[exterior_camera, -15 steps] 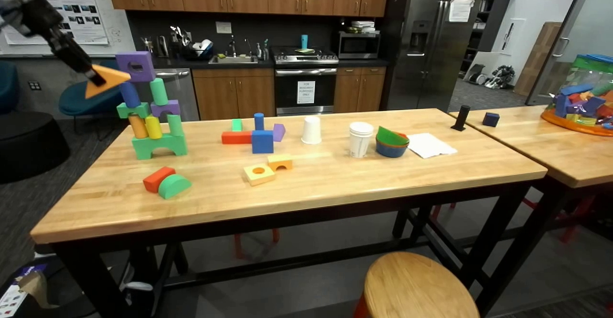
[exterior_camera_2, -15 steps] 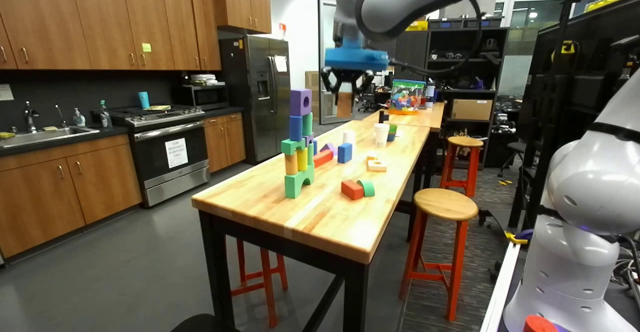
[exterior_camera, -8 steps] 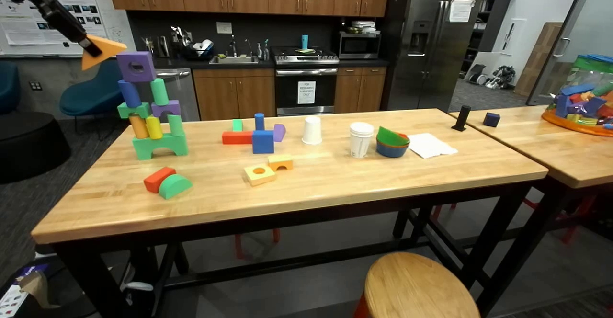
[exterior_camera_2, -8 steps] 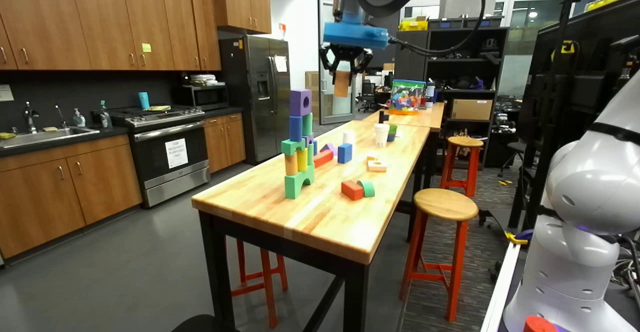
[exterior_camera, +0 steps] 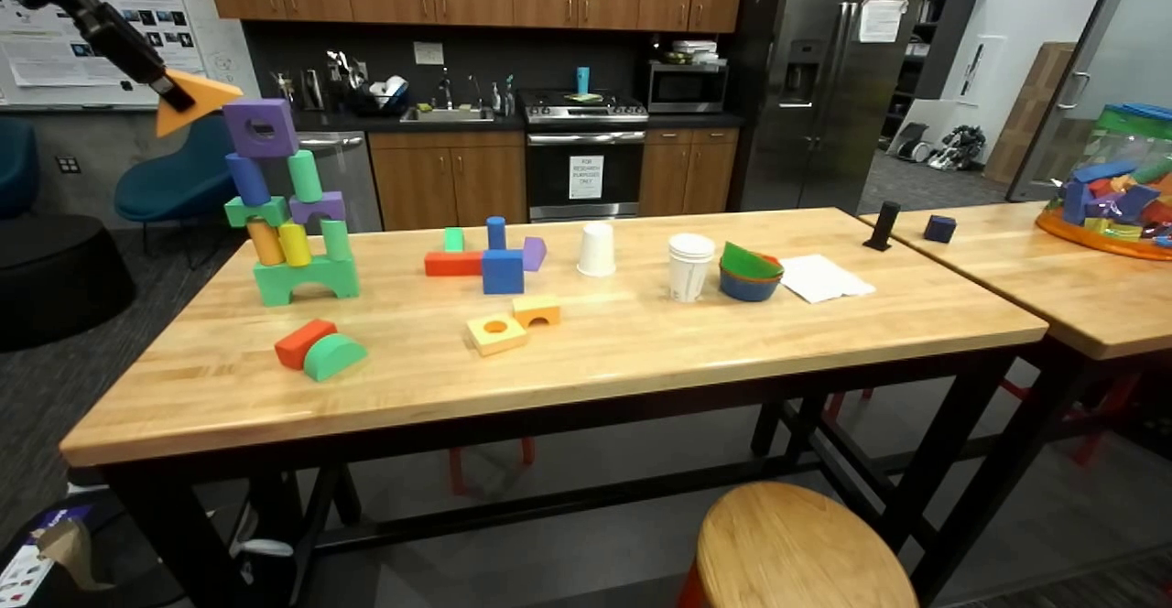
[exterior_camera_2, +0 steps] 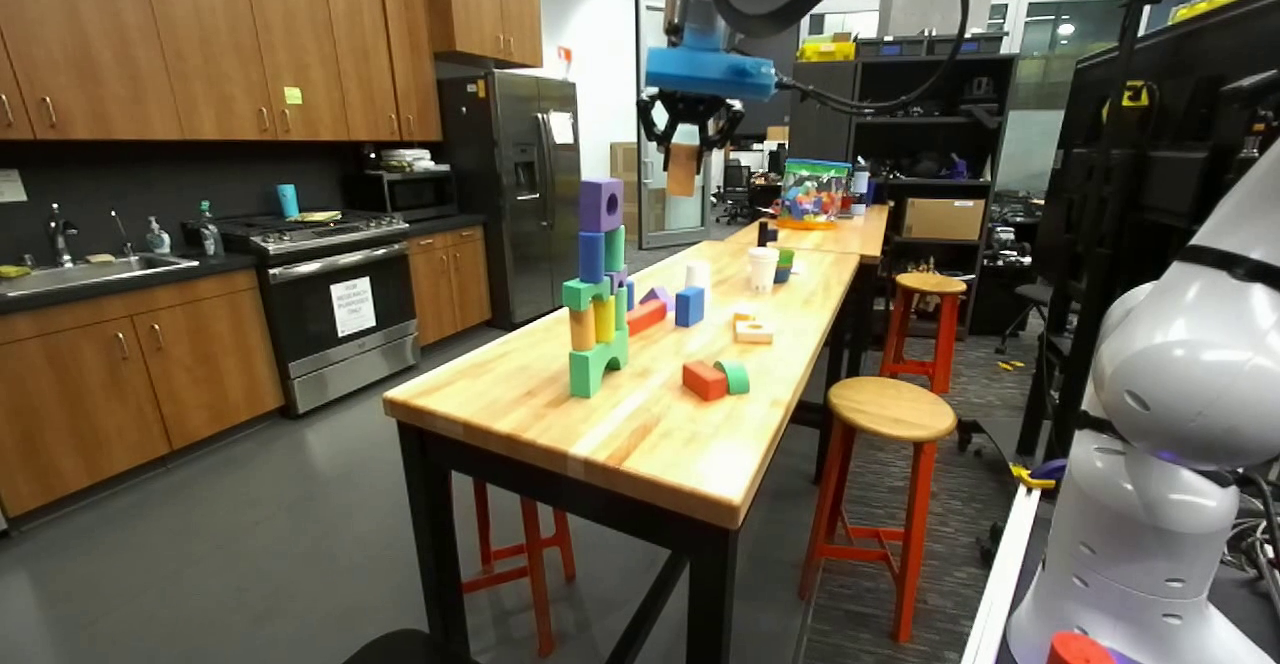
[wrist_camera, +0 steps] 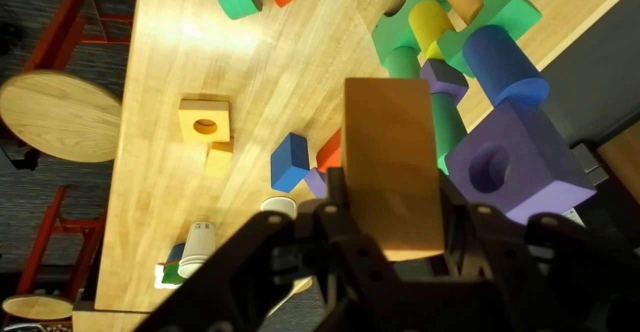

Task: Put the triangular block on top of the stack

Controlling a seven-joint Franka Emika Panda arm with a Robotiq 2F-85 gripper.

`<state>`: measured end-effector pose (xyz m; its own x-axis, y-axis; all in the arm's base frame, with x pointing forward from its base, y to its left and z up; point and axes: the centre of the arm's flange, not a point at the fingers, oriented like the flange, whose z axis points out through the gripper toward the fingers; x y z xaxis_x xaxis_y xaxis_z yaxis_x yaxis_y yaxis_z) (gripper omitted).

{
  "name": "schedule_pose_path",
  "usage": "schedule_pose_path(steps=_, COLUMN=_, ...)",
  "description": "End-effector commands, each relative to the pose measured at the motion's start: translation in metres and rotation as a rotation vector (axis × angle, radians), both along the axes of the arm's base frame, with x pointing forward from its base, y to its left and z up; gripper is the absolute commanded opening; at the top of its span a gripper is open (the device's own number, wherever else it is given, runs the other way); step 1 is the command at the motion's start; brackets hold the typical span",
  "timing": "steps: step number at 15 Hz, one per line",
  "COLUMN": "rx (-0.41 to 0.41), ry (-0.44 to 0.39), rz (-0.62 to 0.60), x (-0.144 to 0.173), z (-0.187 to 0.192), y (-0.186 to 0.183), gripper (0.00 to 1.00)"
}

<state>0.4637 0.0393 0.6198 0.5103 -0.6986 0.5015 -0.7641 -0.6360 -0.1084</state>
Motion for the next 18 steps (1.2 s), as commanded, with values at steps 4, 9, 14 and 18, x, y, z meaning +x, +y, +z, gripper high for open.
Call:
schedule_pose_path(steps=4, rx=0.283, ry=0.074, rz=0.026, x=0.035, z=-0.009, y=0.008, gripper=0.16)
schedule_pose_path(steps=9, rx=0.409, ry=0.102, rz=-0.004, x=0.038, z=-0.012, y=0.001, gripper=0.41)
schedule_pose_path(steps=14, rx=0.442, ry=0.111, rz=-0.016, x=0.047, z=-0.003, y=-0.004, gripper=0.41)
schedule_pose_path(steps=18, rx=0.454, ry=0.109, rz=-0.03, x=0.047, z=-0.006, y=-0.005, gripper=0.16)
